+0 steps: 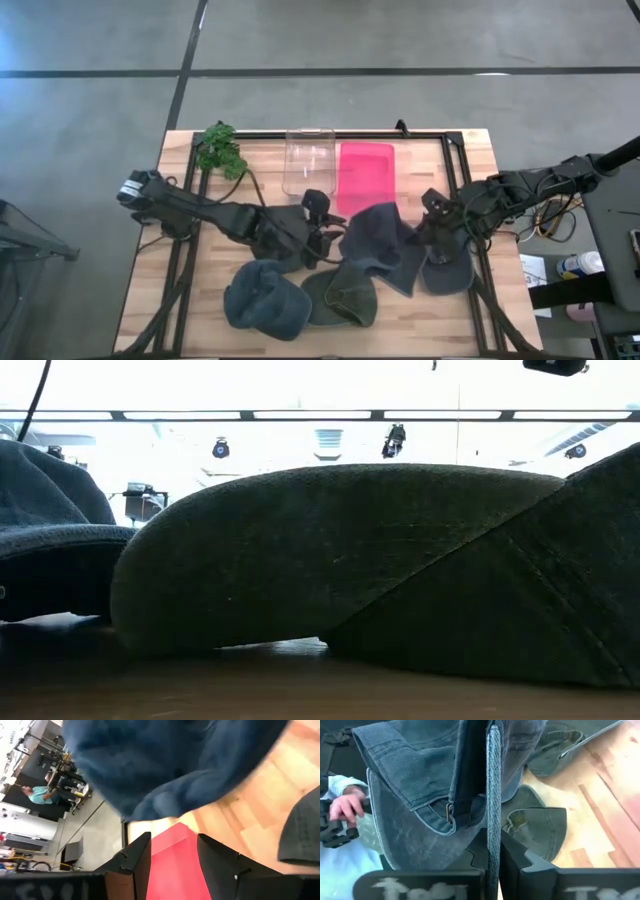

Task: Pick & Place hat
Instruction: Put the middle blue cap into the transparent bin

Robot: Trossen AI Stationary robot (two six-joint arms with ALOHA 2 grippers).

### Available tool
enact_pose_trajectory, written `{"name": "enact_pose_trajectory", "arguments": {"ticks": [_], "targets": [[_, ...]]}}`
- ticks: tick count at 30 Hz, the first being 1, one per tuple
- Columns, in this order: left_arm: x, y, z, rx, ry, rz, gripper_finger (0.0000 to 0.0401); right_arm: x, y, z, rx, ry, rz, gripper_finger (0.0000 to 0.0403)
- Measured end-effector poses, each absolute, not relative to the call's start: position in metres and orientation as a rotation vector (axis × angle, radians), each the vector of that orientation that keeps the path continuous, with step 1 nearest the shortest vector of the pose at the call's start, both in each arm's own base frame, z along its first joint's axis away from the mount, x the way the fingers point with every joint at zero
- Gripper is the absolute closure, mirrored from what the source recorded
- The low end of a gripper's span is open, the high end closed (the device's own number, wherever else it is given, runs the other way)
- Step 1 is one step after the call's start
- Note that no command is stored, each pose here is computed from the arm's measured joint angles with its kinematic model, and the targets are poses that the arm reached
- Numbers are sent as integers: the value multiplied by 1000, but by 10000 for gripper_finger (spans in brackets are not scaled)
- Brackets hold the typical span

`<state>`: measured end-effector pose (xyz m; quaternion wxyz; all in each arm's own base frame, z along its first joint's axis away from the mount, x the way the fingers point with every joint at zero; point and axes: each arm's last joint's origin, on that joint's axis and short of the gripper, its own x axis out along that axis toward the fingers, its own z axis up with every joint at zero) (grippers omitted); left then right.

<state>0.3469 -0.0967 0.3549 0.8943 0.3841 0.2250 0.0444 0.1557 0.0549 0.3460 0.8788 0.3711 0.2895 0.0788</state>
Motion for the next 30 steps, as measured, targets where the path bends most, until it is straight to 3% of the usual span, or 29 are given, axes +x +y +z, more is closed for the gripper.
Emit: {"name": "enact_pose_trajectory", "arguments": {"ticks": [9, 18, 30], "targets": [[351, -100, 362, 757, 358, 47, 247, 163, 58, 340, 792, 646, 180, 390], [349, -100, 349, 814, 434, 6, 247, 155, 54, 348, 864, 627, 220, 390], [362, -111, 353, 808, 297, -45, 247, 153, 53, 352, 922, 623, 248, 390]]}}
